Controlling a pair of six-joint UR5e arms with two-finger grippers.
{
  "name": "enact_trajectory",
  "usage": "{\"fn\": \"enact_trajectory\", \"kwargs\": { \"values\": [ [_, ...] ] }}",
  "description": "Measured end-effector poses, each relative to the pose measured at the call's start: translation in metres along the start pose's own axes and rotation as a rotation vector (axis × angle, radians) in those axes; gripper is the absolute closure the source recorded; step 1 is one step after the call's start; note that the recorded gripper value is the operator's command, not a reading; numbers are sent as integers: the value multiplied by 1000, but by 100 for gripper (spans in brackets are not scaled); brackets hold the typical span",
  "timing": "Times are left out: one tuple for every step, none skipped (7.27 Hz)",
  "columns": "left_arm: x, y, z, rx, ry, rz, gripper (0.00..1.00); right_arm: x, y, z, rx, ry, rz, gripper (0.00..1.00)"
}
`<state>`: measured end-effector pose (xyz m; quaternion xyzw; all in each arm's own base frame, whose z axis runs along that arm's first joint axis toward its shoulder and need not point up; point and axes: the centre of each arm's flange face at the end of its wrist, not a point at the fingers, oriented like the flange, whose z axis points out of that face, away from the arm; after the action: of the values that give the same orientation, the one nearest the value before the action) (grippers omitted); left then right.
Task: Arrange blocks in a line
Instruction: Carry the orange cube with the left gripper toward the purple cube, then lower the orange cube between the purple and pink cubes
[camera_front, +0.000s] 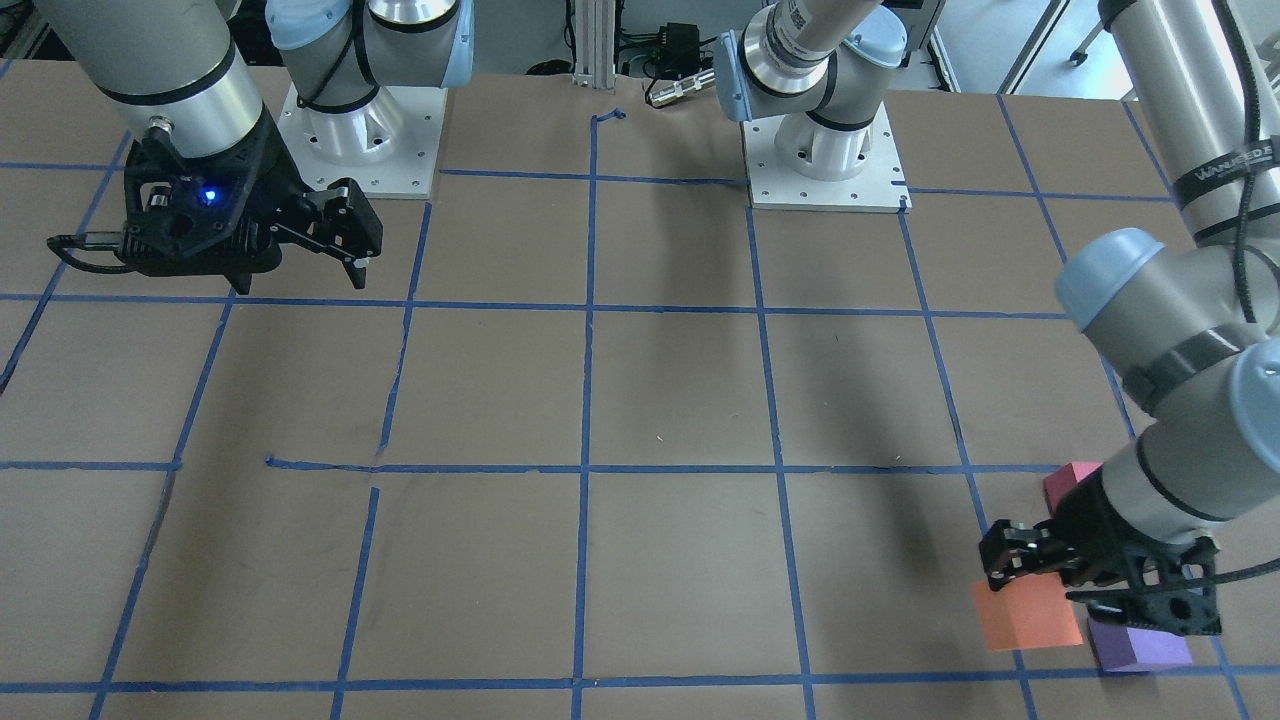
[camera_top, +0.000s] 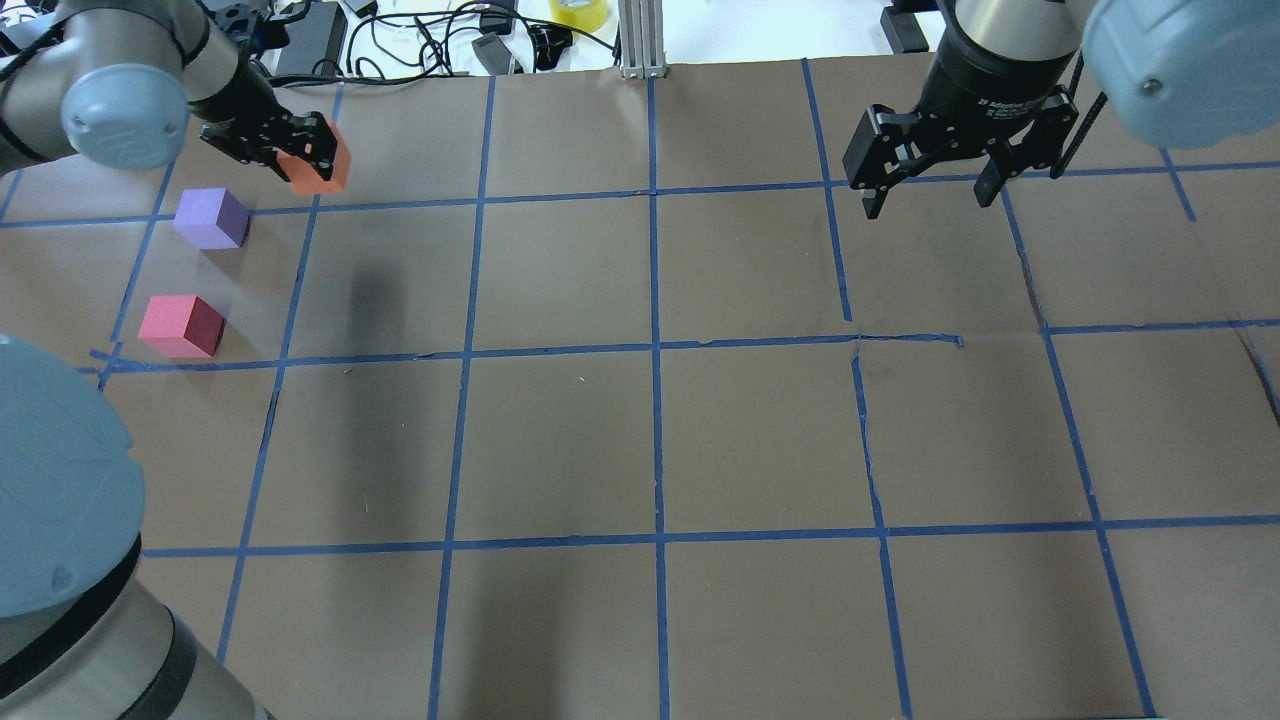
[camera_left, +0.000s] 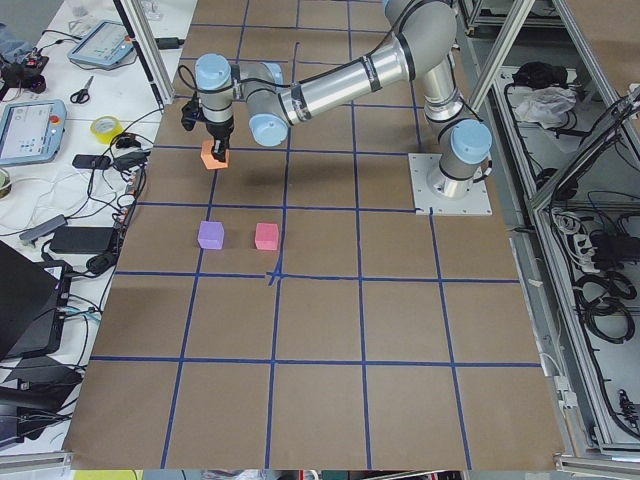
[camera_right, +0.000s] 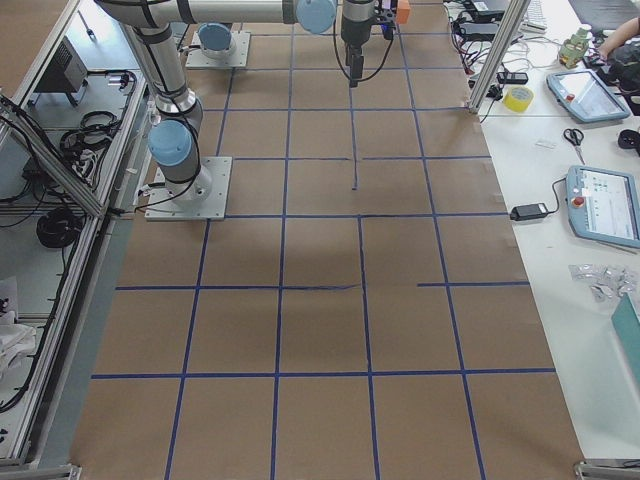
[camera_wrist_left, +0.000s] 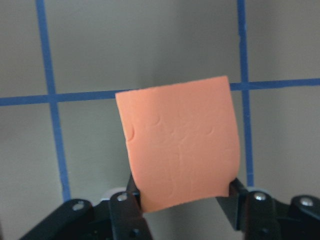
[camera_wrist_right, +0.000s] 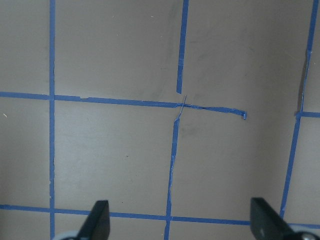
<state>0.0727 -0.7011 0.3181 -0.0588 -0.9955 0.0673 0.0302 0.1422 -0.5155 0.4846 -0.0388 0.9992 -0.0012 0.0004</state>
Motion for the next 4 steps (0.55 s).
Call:
{"fn": "enact_trajectory", "kwargs": {
  "values": [
    [-52, 13, -1, -3, -6, 36, 100, 0, 0, 0, 1, 1, 0, 0],
    [-93, 23, 0, -2, -12, 70, 100, 1, -1, 0, 1, 1, 1, 0],
    [-123, 32, 1, 1, -19, 95, 100, 1, -1, 0, 1, 1, 1, 0],
    [-145, 41, 4, -1, -18, 109, 100, 1, -1, 0, 1, 1, 2, 0]
  ]
}}
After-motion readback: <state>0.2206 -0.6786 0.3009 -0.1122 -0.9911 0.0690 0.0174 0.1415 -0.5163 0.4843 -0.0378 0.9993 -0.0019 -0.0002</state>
